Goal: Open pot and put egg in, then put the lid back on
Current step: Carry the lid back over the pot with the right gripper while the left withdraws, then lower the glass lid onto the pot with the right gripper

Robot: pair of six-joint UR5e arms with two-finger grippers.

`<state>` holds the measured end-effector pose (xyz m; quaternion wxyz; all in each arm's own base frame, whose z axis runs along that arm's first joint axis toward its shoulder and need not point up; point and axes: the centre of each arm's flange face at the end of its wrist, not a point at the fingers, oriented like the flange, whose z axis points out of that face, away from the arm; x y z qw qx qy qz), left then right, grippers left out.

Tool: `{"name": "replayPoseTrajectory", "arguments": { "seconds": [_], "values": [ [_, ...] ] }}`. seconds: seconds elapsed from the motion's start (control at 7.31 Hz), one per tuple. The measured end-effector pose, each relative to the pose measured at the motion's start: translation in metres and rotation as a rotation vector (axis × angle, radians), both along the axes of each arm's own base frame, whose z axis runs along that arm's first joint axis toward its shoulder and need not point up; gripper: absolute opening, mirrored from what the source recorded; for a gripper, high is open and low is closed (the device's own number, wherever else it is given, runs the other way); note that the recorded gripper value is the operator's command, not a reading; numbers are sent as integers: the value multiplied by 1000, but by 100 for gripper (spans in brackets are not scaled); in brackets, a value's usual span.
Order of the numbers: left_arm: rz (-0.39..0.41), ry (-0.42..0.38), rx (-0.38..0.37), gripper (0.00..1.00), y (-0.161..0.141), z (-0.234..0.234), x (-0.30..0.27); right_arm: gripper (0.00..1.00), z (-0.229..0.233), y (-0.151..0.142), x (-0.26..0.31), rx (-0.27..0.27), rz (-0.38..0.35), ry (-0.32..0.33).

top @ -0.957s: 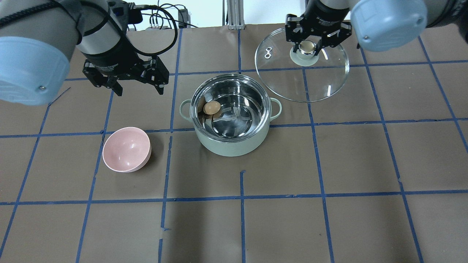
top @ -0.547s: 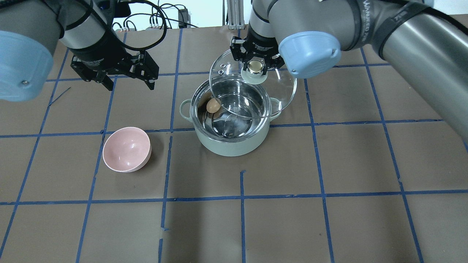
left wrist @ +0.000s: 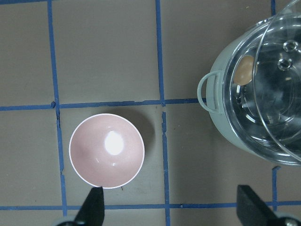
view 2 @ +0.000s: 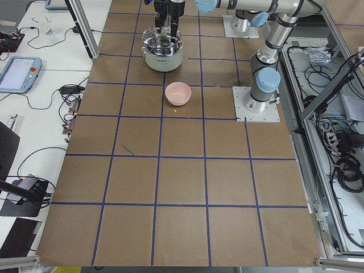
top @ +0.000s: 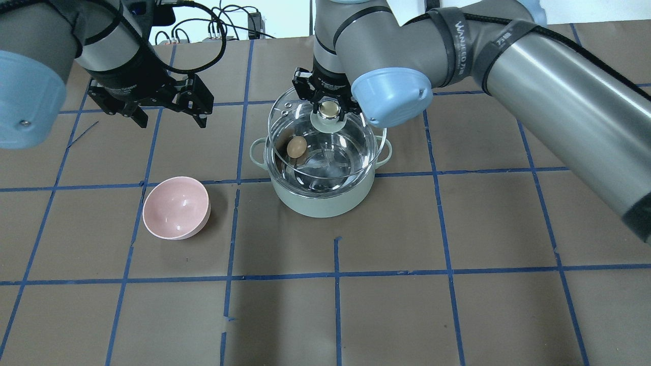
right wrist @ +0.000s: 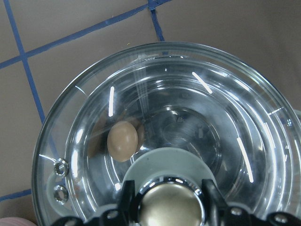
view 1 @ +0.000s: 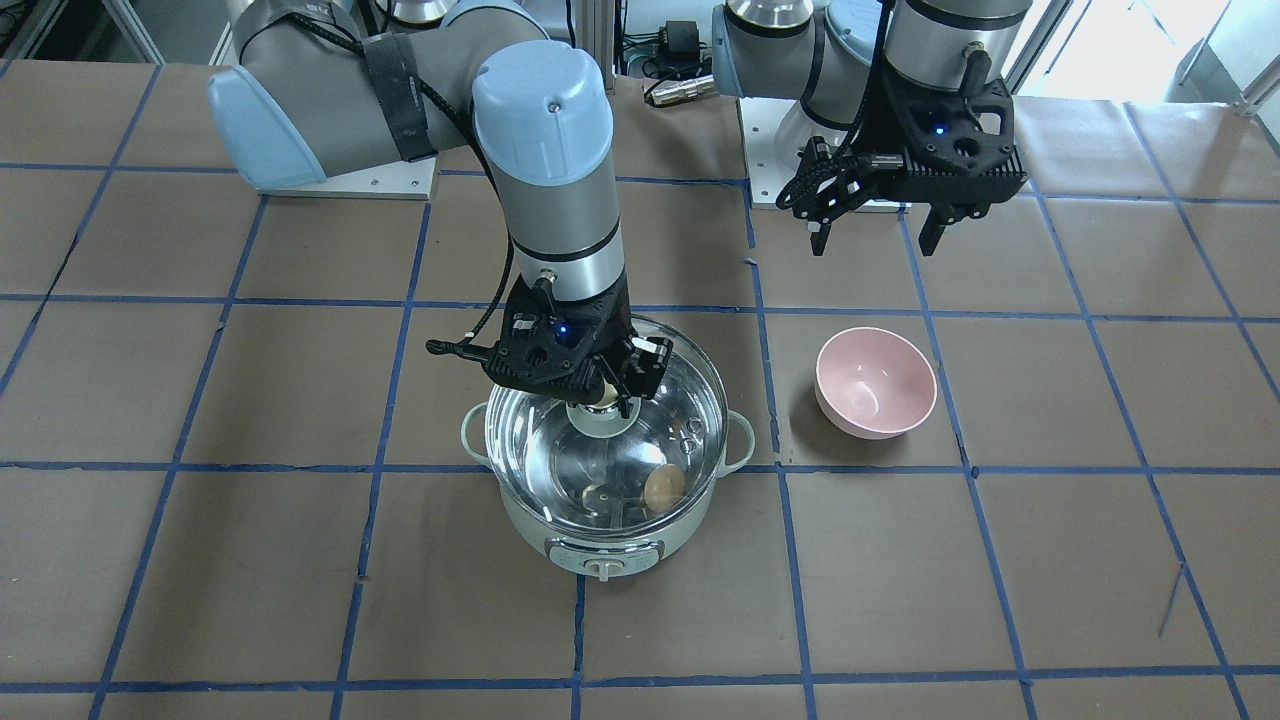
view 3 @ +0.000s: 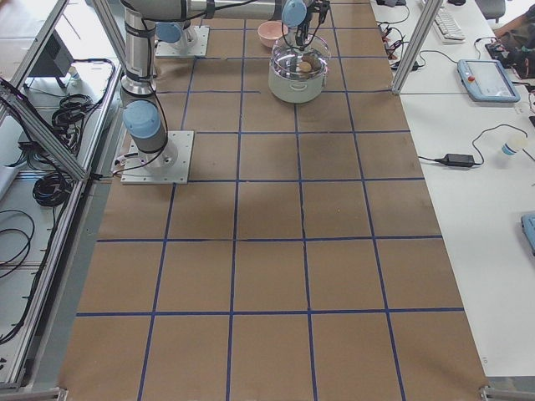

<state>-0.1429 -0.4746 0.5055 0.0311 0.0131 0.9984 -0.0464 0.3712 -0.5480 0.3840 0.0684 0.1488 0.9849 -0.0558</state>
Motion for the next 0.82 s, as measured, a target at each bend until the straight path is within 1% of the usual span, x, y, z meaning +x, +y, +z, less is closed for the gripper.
{"name": "replayPoseTrajectory", "arguments": {
  "seconds": [0.82],
  "values": [
    [11, -7, 26, 100, 9, 6, 0, 41, -13, 0, 3, 20, 8, 7]
  ]
}}
